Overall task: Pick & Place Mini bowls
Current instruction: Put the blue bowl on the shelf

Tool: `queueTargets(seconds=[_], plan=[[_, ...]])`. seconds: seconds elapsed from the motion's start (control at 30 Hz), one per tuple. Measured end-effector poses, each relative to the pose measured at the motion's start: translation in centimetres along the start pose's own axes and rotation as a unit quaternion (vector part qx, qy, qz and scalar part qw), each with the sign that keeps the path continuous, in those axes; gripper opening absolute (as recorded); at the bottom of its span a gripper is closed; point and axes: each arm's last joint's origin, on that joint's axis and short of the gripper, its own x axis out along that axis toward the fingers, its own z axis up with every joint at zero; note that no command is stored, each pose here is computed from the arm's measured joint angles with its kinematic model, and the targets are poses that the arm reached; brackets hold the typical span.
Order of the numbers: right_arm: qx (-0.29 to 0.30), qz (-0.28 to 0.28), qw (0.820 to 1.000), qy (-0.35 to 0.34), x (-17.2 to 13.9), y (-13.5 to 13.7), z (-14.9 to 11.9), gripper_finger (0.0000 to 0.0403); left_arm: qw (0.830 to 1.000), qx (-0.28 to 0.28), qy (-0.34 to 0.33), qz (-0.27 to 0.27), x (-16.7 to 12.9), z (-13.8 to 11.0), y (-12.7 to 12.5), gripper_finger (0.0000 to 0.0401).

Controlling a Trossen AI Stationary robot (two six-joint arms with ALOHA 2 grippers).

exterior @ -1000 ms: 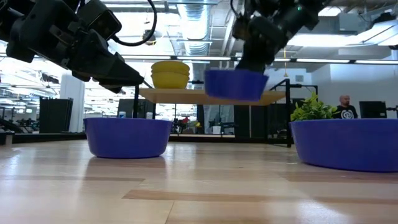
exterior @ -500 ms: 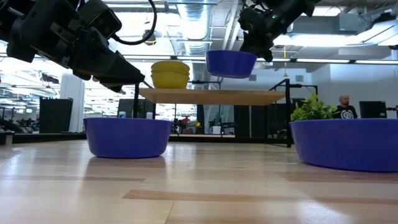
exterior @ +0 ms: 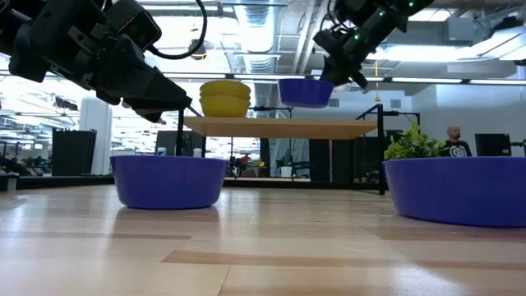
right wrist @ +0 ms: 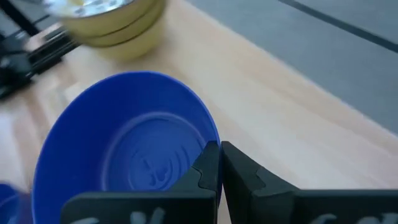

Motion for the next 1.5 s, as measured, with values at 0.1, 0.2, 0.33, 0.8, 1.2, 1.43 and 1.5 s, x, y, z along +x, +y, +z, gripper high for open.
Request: queueTargets(seconds=[0.1, 0.2, 0.33, 0.8, 1.2, 1.43, 1.5], plan=[[0.021, -0.015, 1.0, -0.002, -0.1, -1.2, 0.2, 0.0, 1.0, 0.0, -0.001, 0.0, 0.0, 0.0, 0.0, 0.0104], [0.041, -0.029, 0.999, -0.005, -0.3, -2.3, 0.3, 0.0, 1.0, 0.0, -0.001, 0.0, 0.0, 0.0, 0.0, 0.0104], [0.065, -0.046, 0.997, 0.001, -0.3, -3.7, 0.2, 0.0, 1.0, 0.0, -0.001, 0.0, 0.0, 0.0, 0.0, 0.0104], [0.109, -0.069, 0.992, 0.017, -0.5, -5.2, -0.1, 0.0, 1.0, 0.0, -0.002, 0.0, 0.0, 0.0, 0.0, 0.0104], [0.121, -0.099, 0.988, 0.015, -0.5, -5.4, -0.2, 0.0, 1.0, 0.0, -0.002, 0.0, 0.0, 0.0, 0.0, 0.0104], [0.123, -0.101, 0.986, 0.043, 0.4, -5.3, -1.1, 0.0, 1.0, 0.0, -0.002, 0.0, 0.0, 0.0, 0.0, 0.0104], [0.124, -0.1, 0.986, 0.041, 0.6, -5.4, -1.3, 0.0, 1.0, 0.0, -0.002, 0.0, 0.0, 0.0, 0.0, 0.0104]])
